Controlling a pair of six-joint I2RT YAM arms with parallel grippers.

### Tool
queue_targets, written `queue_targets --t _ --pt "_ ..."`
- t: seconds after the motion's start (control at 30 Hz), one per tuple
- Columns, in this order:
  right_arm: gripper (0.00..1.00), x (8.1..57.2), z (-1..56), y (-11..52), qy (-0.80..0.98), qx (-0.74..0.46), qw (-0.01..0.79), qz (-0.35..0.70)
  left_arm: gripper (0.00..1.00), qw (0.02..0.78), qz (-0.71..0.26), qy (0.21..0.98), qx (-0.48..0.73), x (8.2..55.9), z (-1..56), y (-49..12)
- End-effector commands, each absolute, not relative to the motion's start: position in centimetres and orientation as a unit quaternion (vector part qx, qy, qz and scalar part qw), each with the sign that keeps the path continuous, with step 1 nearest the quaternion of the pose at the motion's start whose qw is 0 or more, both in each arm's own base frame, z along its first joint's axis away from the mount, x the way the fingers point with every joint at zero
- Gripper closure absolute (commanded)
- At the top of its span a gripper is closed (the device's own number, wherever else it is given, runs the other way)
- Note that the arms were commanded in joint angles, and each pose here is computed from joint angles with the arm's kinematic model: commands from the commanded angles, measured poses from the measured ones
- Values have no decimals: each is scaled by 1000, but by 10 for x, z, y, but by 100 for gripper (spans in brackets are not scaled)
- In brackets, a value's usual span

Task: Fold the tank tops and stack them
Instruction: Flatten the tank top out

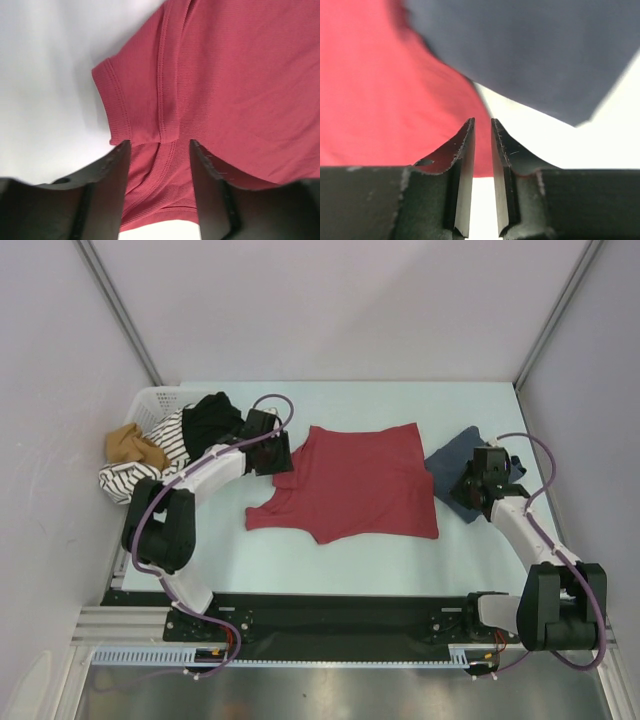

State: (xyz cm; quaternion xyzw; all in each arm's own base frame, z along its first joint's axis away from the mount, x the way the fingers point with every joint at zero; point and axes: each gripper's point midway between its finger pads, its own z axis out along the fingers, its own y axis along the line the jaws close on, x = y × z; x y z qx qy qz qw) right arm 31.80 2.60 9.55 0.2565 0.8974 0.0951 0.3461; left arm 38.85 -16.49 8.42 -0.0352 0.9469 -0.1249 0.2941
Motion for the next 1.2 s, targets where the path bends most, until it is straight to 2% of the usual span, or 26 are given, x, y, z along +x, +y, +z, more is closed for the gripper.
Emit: queue_targets --t 0.0,0.13,0.23,0.3,0.33,0.5,0.83,1.07,1.1,1.17 --pt "77 298 74 18 904 273 320 77 48 295 -127 947 -18 382 85 -171" --pt "78 296 60 14 901 293 307 86 54 299 -130 945 -18 377 88 -171" --pt "77 302 47 19 904 297 291 98 54 295 -135 946 -15 374 90 -174" --pt "78 310 43 20 903 303 286 101 50 294 -130 947 -16 373 91 -175" --pt "78 316 42 20 901 307 288 107 43 286 -128 949 -15 370 88 -176" --pt "81 335 23 18 899 334 262 111 42 288 -100 952 -11 371 87 -175" --pt "79 372 7 -25 870 411 258 91 54 266 -49 963 1 380 65 -178" --pt "78 375 26 -18 864 403 279 116 61 249 -1 968 2 394 49 -171" --pt "78 375 29 -18 862 402 285 119 63 248 -2 969 3 395 48 -171" --pt "78 375 42 -15 857 396 303 130 75 245 -5 969 7 397 46 -173"
